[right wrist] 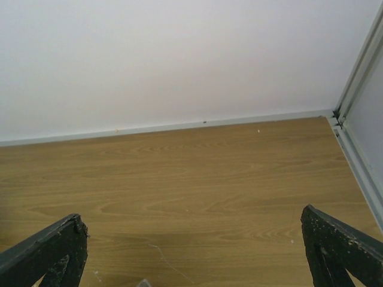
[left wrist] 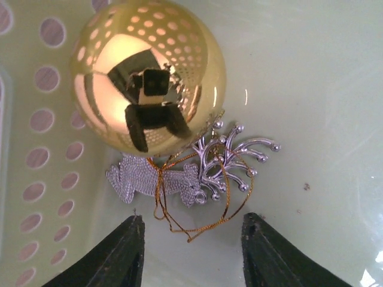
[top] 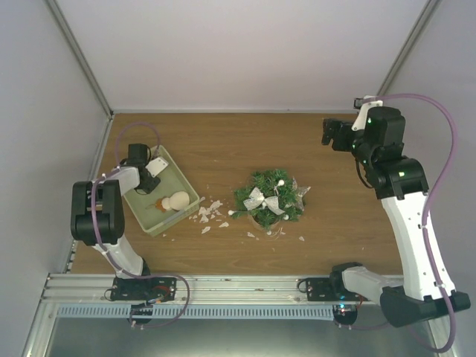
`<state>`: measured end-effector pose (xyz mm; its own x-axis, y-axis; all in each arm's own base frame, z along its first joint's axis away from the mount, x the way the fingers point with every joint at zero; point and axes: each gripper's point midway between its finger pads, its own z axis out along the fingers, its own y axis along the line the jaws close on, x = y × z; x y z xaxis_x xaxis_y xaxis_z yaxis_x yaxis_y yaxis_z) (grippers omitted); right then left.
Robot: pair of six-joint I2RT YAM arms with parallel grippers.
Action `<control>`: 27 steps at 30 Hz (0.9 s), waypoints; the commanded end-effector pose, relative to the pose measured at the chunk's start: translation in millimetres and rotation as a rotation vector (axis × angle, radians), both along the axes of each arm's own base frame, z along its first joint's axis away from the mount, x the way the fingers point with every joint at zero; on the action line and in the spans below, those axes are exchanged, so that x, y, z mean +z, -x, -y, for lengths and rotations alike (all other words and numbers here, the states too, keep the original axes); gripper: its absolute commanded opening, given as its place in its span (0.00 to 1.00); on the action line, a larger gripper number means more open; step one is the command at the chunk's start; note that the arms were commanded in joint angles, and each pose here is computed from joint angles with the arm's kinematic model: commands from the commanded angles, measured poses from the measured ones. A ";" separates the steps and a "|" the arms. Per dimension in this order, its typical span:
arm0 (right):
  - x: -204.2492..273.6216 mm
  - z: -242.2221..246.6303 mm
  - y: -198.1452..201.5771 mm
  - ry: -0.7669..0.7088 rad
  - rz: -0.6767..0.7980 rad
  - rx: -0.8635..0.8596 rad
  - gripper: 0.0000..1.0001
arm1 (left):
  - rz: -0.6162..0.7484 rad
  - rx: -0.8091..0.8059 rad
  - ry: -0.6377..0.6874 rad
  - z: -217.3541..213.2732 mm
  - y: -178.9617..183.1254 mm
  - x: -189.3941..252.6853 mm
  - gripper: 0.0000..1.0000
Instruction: Decorate the small christmas tree
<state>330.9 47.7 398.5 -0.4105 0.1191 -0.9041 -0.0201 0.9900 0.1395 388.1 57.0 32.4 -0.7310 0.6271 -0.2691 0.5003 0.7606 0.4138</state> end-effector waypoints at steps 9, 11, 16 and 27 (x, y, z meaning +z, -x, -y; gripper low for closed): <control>-0.5 3.6 0.9 -0.003 0.014 -0.011 0.96 | 0.057 0.004 0.040 2.5 -22.0 11.9 0.00; -3.4 2.6 -0.3 -0.005 0.008 -0.008 0.96 | 0.063 0.001 0.046 3.9 -19.6 19.7 0.00; -3.0 2.0 -0.9 -0.006 0.014 -0.006 0.95 | 0.097 -0.018 0.077 11.1 -13.4 49.5 0.00; 5.8 2.2 3.7 -0.004 0.038 0.001 0.95 | 0.210 -0.081 0.160 32.5 8.6 146.1 0.00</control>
